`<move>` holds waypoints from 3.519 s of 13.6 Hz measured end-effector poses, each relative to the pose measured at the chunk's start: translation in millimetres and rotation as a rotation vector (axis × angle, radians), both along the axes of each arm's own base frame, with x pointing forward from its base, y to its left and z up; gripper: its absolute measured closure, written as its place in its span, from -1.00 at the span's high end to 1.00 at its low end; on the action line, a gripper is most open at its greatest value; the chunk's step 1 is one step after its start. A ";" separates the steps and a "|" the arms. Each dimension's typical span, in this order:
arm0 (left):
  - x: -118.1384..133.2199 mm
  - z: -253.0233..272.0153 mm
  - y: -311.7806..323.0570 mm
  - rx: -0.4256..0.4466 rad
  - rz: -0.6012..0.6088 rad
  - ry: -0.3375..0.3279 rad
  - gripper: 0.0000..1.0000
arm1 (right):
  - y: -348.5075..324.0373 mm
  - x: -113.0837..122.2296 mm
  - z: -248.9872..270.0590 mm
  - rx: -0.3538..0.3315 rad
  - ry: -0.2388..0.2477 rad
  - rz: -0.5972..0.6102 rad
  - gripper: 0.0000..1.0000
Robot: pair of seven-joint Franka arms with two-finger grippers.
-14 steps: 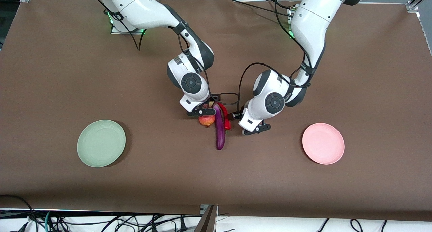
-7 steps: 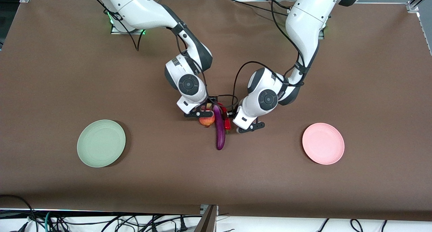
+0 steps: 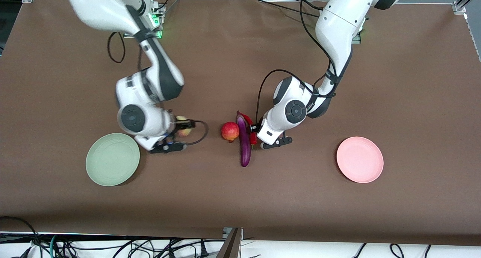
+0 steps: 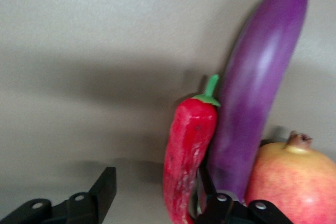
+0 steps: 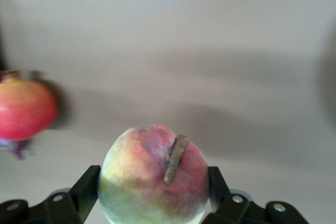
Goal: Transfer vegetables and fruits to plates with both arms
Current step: 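Carry the peach to the green plate while the left gripper carries the chili, then release the peach on the green plate while the left gripper releases the chili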
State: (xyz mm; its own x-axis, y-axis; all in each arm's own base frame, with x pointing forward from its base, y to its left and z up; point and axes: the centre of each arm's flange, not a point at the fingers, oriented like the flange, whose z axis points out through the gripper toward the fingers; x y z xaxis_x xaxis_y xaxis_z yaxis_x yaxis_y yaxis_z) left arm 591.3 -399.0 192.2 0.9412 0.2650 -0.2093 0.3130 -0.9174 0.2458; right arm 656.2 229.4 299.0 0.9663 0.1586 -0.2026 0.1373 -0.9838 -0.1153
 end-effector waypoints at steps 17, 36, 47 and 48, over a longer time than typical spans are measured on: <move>-2.3 -6.0 -22.0 -0.013 -0.041 -0.025 -0.59 | -264.6 62.0 -75.2 -0.052 -0.208 0.335 0.74; 99.8 111.8 290.6 -0.102 -0.318 -0.003 -0.63 | -13.4 44.1 -21.7 0.097 -0.050 -0.083 1.00; 114.8 26.4 403.5 -0.027 -0.487 -0.100 -0.62 | 200.7 -37.5 -46.9 0.114 -0.122 -0.238 1.00; 114.4 22.4 407.5 -0.027 -0.499 -0.101 -0.49 | 203.4 -40.4 -52.5 0.107 -0.119 -0.233 1.00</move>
